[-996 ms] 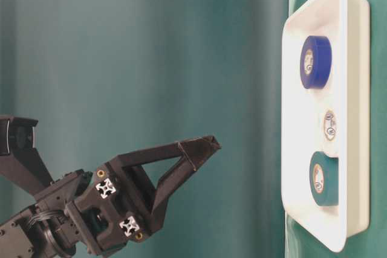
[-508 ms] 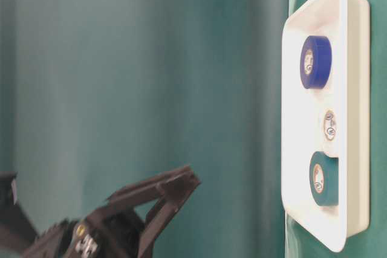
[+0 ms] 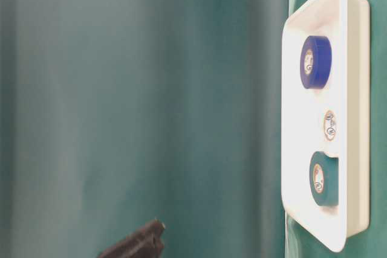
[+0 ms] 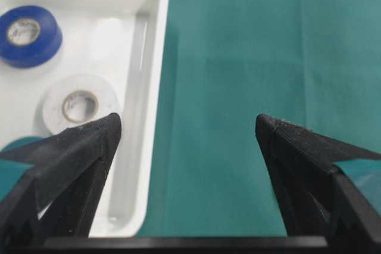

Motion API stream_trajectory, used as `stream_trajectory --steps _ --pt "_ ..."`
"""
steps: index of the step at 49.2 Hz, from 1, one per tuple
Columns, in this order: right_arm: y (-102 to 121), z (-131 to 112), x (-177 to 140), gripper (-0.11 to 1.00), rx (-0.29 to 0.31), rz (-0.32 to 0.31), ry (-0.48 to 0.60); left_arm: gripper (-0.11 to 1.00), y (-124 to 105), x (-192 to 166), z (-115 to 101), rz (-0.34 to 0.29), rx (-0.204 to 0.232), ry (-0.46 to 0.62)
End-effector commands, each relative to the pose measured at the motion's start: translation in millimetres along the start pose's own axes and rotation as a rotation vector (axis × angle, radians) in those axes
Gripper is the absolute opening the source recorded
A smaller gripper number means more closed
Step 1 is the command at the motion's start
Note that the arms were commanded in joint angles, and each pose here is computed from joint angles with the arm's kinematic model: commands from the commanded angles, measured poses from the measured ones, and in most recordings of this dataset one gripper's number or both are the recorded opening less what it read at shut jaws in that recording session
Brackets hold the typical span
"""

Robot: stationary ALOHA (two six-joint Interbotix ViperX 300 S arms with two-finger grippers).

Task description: Pick up the tape from a random location and place it into the white case.

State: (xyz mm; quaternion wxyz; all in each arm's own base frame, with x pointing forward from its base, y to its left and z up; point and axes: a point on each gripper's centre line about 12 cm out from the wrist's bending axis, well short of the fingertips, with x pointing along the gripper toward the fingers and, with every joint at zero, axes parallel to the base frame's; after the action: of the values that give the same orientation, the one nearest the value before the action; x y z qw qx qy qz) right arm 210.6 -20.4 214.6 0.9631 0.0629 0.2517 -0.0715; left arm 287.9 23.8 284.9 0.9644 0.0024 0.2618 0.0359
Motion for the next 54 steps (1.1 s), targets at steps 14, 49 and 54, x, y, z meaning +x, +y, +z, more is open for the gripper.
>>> stream_trajectory --steps 14,49,54 --pt "1 11 -1 0.83 0.000 0.005 -0.033 0.98 0 -16 -16 0.004 -0.004 -0.103" --pt "2 14 -1 0.83 -0.029 0.015 -0.064 0.98 -2 -15 -52 0.004 -0.002 -0.182" --pt "4 17 -1 0.82 -0.031 0.024 -0.085 0.98 -4 -15 -49 -0.003 0.003 -0.204"
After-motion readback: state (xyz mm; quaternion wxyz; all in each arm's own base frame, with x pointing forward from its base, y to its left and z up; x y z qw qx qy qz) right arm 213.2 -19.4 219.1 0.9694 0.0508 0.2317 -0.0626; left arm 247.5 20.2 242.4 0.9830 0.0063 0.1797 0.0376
